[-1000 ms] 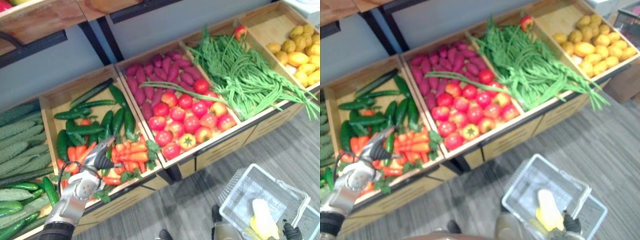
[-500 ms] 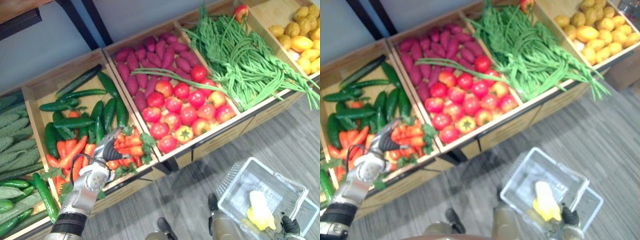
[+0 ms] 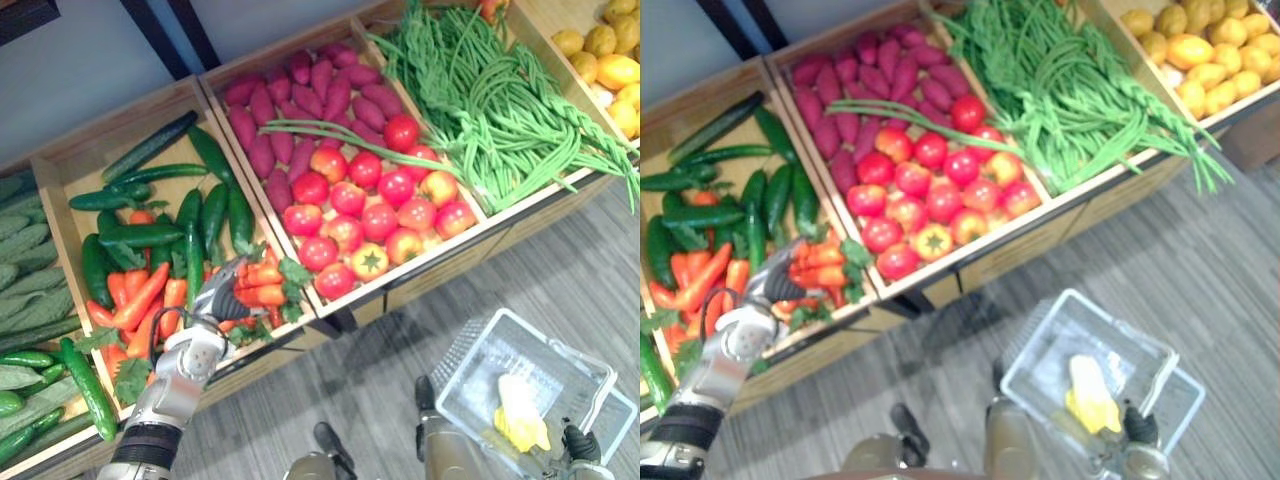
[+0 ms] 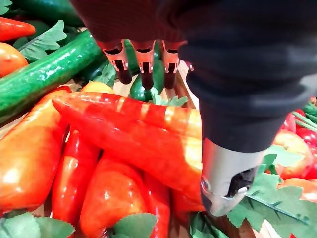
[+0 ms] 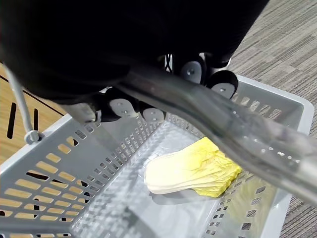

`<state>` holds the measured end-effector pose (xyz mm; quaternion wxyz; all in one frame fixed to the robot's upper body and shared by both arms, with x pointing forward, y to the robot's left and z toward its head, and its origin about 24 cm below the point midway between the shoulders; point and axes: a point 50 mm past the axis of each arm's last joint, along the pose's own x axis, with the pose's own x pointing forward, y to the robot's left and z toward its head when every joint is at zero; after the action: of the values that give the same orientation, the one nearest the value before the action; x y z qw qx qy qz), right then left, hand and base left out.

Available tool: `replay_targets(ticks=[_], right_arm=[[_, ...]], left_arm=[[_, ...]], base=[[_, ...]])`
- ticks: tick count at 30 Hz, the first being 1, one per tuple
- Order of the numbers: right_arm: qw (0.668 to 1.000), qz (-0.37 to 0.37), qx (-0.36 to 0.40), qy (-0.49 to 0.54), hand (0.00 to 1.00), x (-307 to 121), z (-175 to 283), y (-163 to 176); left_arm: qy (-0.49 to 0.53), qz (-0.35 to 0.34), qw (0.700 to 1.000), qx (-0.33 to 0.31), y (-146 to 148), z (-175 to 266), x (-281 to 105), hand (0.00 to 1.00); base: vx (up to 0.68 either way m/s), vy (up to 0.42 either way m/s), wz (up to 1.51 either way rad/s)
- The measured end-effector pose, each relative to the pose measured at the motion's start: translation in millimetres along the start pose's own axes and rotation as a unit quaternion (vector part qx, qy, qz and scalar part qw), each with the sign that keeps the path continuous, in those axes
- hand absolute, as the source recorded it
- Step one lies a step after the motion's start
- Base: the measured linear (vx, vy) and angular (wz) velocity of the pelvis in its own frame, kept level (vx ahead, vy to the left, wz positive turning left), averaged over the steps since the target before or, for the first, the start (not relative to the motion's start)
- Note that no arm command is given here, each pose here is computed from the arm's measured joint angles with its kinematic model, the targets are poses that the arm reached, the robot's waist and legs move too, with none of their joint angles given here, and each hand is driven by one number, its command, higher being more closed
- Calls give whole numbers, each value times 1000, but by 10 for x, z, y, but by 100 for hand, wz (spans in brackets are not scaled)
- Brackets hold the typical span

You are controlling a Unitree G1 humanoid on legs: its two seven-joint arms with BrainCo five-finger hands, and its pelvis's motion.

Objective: Pick vegetable in the basket

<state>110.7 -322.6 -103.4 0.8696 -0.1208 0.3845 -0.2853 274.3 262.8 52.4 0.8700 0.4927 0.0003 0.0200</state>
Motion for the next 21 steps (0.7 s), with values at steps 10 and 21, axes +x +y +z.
replay_targets(ticks=[10,21], right_arm=[[1000,3,3,-9,100,32,87,37],[999,11,-4,-37,100,61,249,82]], left_arm=[[16,21,1000,0,21,15,61,0],[54,33,998,17,-9,-81,129,0]], base=[[3,-8,-4],[0,-10,-11]])
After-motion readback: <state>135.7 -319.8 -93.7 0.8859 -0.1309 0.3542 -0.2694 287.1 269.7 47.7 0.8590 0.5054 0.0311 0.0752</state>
